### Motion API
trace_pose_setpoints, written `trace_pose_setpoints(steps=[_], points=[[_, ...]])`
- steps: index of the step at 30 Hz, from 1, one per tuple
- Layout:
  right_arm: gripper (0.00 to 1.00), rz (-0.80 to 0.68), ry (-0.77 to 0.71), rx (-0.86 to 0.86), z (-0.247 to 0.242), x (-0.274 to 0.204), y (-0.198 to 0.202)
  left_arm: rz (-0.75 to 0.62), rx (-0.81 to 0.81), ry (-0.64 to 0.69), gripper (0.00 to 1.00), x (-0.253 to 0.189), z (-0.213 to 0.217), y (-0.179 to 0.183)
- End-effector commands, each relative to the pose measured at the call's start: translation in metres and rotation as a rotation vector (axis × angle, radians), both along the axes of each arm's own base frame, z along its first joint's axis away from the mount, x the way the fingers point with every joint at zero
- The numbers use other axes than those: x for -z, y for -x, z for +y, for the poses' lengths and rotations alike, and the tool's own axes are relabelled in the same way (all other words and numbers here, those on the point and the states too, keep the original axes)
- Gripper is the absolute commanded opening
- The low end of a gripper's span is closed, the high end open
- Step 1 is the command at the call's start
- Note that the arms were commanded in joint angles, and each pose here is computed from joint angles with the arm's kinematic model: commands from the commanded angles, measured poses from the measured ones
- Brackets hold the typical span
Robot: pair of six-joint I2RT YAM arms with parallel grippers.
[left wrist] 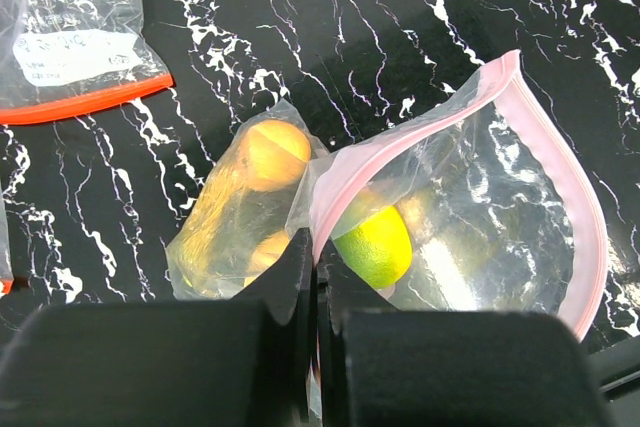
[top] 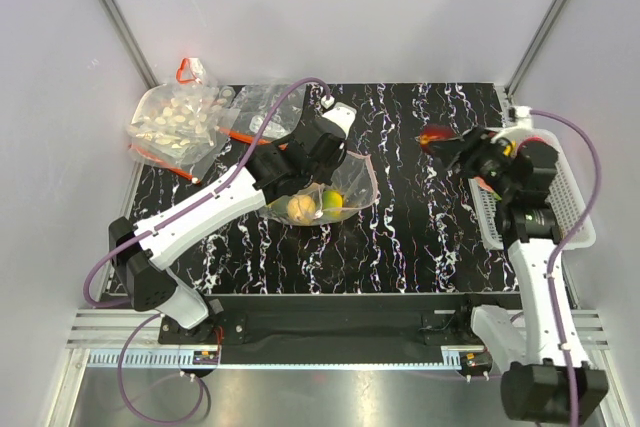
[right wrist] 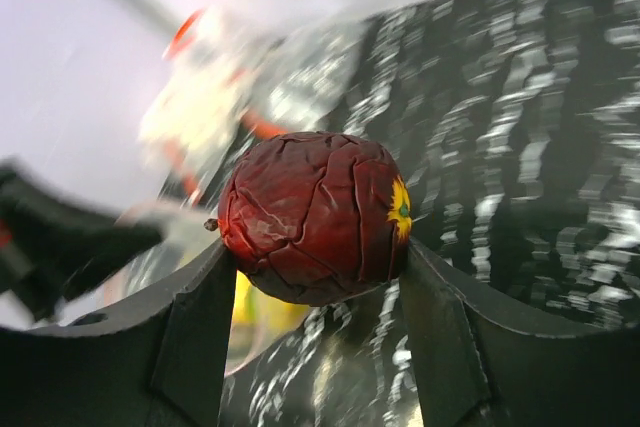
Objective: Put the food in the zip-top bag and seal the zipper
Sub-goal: Pick up the fake fruit from the bin, then place the fake fruit in the zipper food storage bag.
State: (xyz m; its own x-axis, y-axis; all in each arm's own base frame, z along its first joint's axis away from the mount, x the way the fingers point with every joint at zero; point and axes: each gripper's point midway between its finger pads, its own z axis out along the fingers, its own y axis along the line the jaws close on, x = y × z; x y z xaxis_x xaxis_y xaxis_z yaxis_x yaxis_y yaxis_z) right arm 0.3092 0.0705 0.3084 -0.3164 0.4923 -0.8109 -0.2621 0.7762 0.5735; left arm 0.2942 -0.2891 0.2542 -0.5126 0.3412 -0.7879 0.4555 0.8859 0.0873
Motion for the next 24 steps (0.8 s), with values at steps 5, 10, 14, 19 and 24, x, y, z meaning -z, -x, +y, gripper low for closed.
trace_pose_setpoints(steps=[5,10,14,19,24], points=[[0.41,-0.092,0.129,-0.436,0.108,-0.011,0.030,-0.082,-0.012,0.043,0.00,-0.032,0.002,-0.005],[0.40,-0.093,0.220,-0.540,0.161,0.004,0.036,-0.089,-0.014,0.057,0.00,-0.036,0.003,-0.004],[0.71,-0.049,0.294,-0.578,0.191,0.016,0.032,-0.102,-0.023,0.062,0.00,-0.040,0.007,-0.004],[0.99,0.003,0.358,-0.468,0.188,0.025,0.015,-0.120,-0.035,0.079,0.00,-0.047,0.011,-0.004],[0.96,-0.024,0.360,-0.367,0.168,0.010,0.016,-0.117,-0.041,0.102,0.00,-0.051,0.013,-0.004]])
